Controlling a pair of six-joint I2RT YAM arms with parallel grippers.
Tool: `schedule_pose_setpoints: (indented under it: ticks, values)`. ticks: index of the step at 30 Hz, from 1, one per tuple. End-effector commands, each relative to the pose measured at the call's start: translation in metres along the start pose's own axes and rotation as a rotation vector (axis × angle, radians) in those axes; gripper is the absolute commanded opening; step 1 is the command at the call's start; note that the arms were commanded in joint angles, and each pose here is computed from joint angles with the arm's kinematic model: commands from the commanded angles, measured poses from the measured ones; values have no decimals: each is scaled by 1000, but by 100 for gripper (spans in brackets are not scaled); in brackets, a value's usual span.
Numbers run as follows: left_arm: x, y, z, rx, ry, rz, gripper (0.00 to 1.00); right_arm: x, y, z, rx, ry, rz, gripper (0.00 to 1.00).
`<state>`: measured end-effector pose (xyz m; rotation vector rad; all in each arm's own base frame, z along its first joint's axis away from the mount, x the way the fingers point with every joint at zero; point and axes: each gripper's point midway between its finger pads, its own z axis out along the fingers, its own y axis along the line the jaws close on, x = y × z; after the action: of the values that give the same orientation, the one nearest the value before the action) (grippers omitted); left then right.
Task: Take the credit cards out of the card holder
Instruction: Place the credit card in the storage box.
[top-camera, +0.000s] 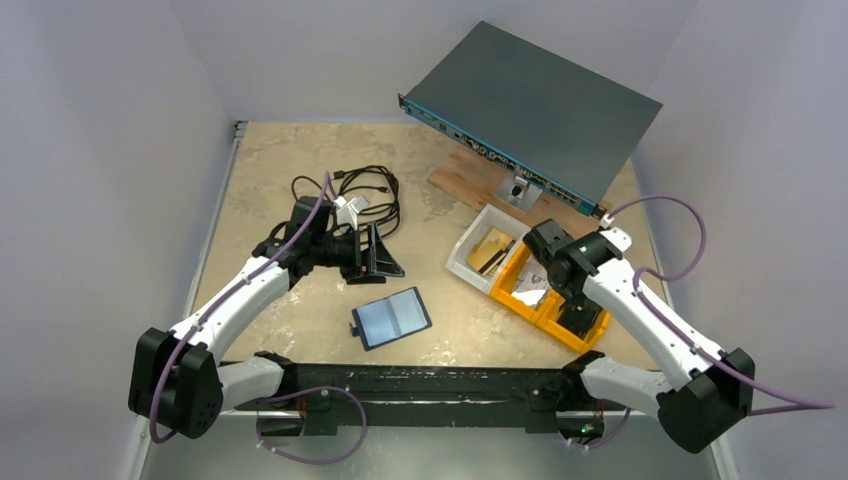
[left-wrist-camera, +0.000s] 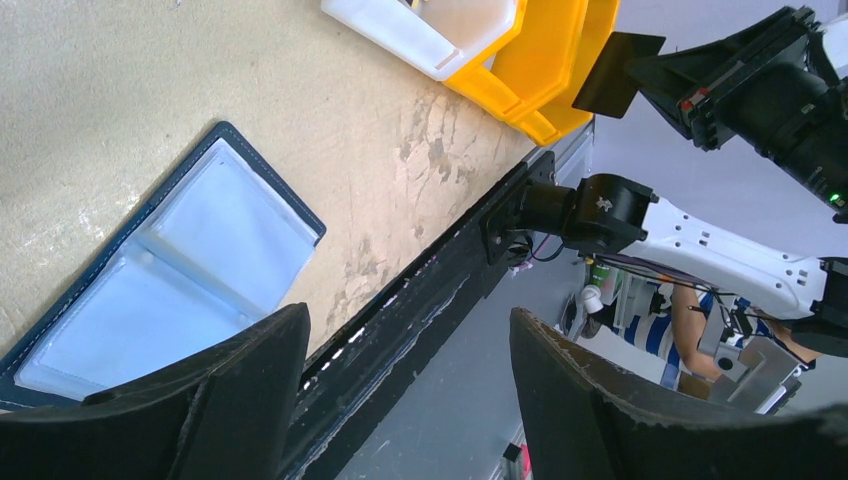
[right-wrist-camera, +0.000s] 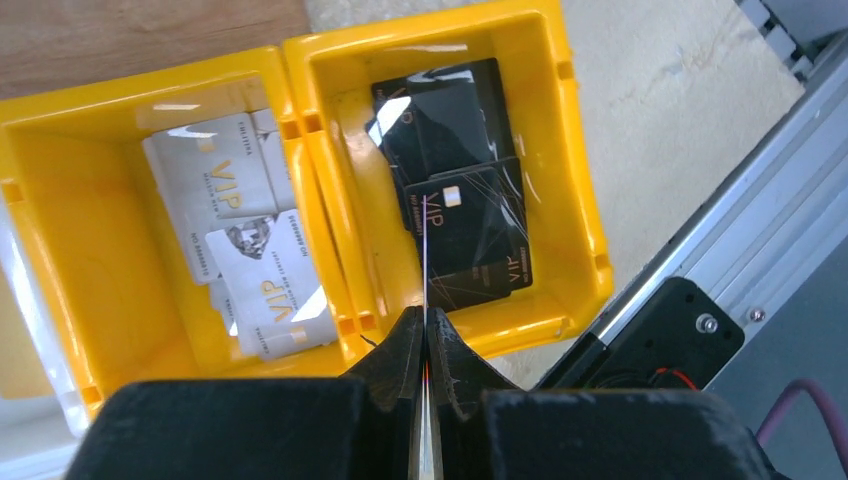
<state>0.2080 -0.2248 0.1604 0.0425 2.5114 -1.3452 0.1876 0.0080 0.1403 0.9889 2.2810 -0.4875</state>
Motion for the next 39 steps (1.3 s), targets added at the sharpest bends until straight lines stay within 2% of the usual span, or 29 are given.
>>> schedule_pose_setpoints:
  ticks: [1,9,19,20,24,28,35,39]
  values:
    - [-8,-14,-6,27,-24,60,72,2,-18,0,6,-12,168,0]
    - [-7,-14,-6,30,-22,57,72,1,-26,10,23,-66,341,0]
    - [-4,-13,-8,21,-18,62,72,-3,-35,27,105,-137,356,0]
    - [-4,-13,-8,21,-18,62,72,-1,-34,29,114,-132,346,3]
    - [-4,-13,-8,19,-18,62,72,2,-31,32,125,-122,322,25]
    - [-4,-13,-8,18,-18,59,72,-4,-15,28,54,-117,283,42]
    - [-3,-10,-6,11,-14,53,73,-1,3,19,-38,-49,196,58]
    - [1,-1,-2,-40,-13,42,73,4,22,11,-186,-6,138,68]
